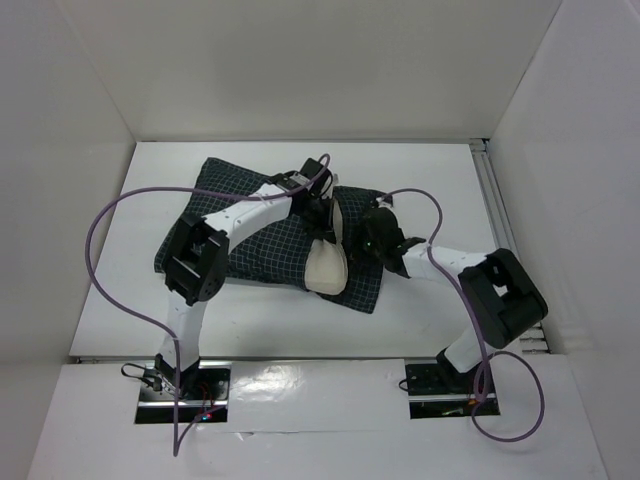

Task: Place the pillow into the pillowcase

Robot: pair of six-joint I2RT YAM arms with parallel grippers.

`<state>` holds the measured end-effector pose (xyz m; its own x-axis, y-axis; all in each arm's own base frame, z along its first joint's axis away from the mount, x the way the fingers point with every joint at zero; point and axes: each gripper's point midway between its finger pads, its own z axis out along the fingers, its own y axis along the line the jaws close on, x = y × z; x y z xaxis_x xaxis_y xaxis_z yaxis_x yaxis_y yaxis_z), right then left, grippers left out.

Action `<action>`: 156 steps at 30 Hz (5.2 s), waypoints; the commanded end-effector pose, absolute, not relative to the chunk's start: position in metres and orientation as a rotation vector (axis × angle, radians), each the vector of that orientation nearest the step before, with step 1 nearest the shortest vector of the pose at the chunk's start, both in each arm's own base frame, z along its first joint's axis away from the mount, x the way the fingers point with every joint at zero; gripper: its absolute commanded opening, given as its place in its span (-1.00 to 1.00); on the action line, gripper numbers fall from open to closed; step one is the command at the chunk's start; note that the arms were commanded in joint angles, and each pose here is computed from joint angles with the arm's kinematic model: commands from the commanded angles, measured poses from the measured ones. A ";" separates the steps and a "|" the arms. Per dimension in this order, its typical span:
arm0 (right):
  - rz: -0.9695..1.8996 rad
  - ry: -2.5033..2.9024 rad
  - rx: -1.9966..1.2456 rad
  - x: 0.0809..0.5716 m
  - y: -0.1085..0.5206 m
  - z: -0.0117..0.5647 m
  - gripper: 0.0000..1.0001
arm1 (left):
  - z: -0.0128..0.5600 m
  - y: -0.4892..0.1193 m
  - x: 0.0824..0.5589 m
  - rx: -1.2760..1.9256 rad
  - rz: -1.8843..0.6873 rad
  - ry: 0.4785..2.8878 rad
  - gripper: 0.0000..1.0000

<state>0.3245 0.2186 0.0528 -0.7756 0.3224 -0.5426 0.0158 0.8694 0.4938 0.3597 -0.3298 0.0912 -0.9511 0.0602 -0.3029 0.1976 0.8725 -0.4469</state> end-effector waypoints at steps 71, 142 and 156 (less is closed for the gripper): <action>0.735 2.149 -0.366 0.277 0.248 0.153 -1.00 | 0.169 -0.269 0.346 -0.017 -0.791 2.696 -1.00; 0.421 2.216 -0.200 0.323 0.294 0.195 -1.00 | 0.172 -0.139 0.358 -0.317 -0.456 2.569 -0.21; 0.564 2.182 -0.284 0.305 0.303 0.224 -0.07 | 0.160 -0.069 0.349 -0.578 -0.367 2.527 -0.09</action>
<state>0.2978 0.3064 0.2529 -0.5790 0.0592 -0.8132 -0.4273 0.8273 0.3646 0.3478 -0.0816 0.1411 -0.8208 -0.4349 -0.3703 -0.3153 0.8855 -0.3413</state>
